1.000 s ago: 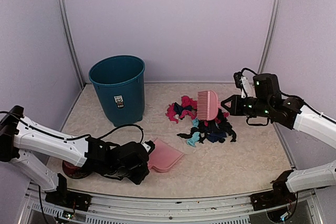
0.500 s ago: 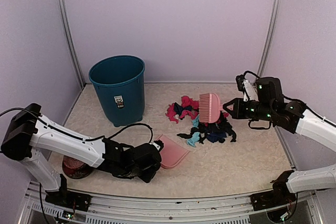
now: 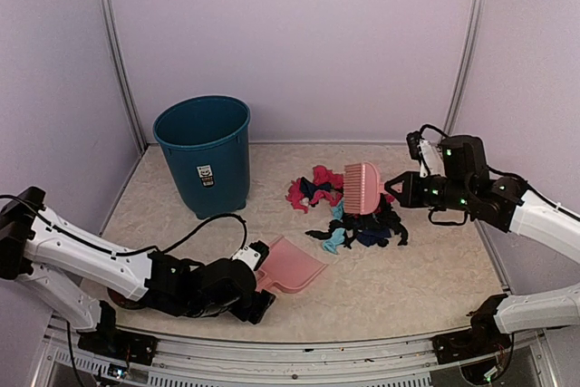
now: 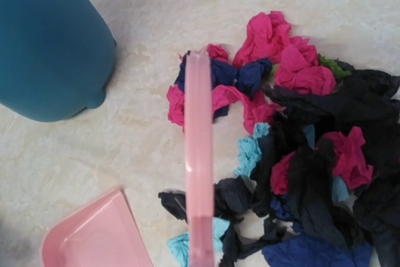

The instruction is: Sweep away the paper scraps from the table

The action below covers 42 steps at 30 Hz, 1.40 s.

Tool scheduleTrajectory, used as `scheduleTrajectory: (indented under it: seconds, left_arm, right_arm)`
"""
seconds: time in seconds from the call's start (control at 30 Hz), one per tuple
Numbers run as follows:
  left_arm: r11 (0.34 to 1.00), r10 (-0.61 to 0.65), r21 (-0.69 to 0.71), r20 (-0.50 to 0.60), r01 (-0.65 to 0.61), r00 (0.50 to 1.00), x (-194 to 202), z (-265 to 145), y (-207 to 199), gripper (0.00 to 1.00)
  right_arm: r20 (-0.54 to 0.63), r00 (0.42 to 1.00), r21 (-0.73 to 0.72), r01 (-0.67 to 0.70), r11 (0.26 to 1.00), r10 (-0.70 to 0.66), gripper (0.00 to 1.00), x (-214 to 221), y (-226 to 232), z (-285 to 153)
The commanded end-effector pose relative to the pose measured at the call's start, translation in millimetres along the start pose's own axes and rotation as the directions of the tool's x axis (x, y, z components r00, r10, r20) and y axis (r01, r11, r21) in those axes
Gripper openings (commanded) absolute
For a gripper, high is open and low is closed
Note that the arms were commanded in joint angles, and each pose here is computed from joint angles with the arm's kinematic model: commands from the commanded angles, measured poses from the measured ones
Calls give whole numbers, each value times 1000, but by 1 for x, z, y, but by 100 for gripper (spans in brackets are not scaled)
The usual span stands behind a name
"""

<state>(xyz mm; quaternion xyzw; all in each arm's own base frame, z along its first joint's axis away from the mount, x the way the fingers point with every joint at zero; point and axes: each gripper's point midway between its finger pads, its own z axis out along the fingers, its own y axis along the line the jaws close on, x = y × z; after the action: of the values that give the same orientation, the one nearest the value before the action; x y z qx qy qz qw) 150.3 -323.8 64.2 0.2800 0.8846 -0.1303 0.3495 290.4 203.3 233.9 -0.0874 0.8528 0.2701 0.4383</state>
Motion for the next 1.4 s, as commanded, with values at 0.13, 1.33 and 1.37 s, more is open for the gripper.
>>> scheduleTrajectory:
  seconds: [0.13,1.33,1.37]
  left_arm:
    - [994,-107,4,213,109,971,-14,-5,8,93]
    - [998,10,-63,252,6,968,-6,29,-3,38]
    - [998,11,-63,252,5,968,-6,29,-3,35]
  right_arm:
    - [29,1000,-11,0,1000,0,0,-2,-1,-3]
    - [-5,1000,-21,-16,1000,16,0,18,-7,6]
    - [-4,1000,-21,-16,1000,16,0,18,-7,6]
